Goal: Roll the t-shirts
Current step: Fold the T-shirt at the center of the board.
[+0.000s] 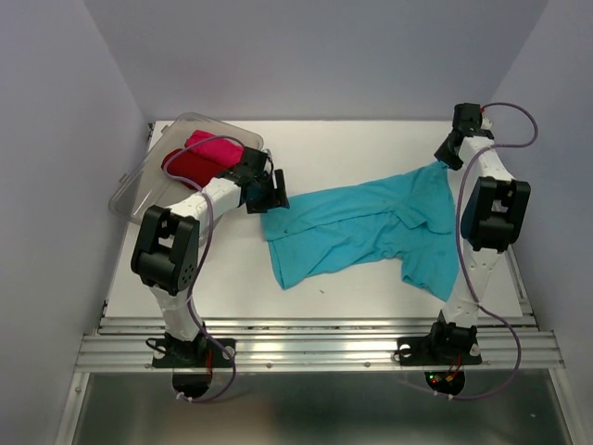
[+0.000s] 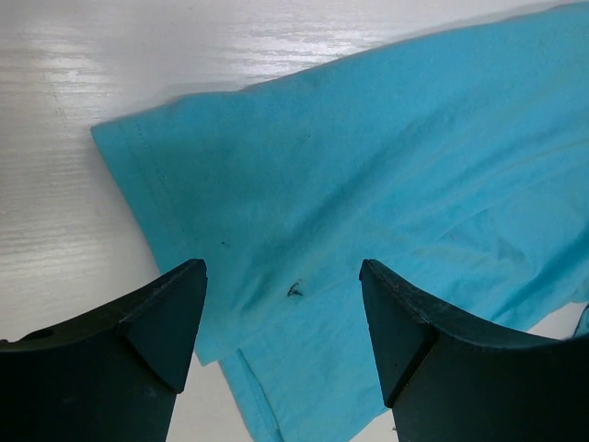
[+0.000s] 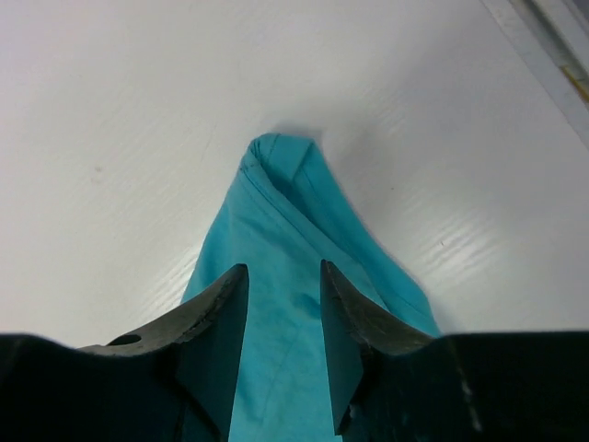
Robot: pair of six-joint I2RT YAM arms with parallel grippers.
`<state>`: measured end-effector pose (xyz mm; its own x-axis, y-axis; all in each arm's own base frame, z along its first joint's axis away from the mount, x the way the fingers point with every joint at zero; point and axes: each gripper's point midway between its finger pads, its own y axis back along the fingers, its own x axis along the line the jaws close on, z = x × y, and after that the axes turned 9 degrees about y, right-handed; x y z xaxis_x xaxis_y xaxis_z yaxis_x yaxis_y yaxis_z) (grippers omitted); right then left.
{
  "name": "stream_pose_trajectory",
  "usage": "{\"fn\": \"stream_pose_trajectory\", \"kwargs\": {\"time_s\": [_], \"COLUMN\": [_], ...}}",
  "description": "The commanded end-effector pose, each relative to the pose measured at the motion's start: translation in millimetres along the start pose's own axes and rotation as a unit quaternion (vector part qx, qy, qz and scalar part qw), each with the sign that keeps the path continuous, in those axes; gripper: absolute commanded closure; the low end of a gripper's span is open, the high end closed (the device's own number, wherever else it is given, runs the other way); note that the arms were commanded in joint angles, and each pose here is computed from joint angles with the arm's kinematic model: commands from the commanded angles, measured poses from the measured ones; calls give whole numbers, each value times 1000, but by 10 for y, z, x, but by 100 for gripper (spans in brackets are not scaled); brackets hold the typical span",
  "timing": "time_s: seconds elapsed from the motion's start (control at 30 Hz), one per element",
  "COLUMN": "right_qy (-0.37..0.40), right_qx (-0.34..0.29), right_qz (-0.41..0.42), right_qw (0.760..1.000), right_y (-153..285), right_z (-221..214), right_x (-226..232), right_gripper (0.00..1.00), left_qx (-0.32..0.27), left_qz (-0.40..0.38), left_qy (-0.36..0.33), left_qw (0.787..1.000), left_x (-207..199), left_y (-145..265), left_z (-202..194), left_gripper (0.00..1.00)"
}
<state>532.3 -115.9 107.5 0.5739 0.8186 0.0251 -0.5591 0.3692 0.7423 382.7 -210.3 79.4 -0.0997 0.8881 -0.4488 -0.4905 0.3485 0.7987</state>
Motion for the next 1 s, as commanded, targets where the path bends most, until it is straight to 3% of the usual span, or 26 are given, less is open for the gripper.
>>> {"fn": "stream_pose_trajectory", "kwargs": {"time_s": [0.0, 0.2, 0.37, 0.5, 0.63, 0.97], "right_qy": [9, 13, 14, 10, 4, -1], "right_qx": [31, 40, 45, 42, 27, 18], "right_qz": [15, 12, 2, -17, -19, -26], "right_qw": [999, 999, 999, 999, 999, 1000], "right_y": [-164, -316, -335, -301, -169, 100], "right_z": [-62, -100, -156, -195, -144, -243], "right_x": [97, 124, 80, -8, -56, -206], "right_gripper": [56, 57, 71, 88, 97, 98], "left_qx": [-6, -3, -3, -3, -2, -2], "left_qz": [-9, -5, -4, -3, -4, -7], "left_qy": [-14, -13, -12, -9, -9, -11], "left_qw": [1000, 1000, 1000, 1000, 1000, 1000], "left_x": [-98, -76, -65, -55, -54, -65], "left_y": [41, 16, 20, 14, 15, 17], "left_z": [92, 73, 65, 51, 45, 48], "left_gripper": [21, 21, 21, 21, 21, 21]}}
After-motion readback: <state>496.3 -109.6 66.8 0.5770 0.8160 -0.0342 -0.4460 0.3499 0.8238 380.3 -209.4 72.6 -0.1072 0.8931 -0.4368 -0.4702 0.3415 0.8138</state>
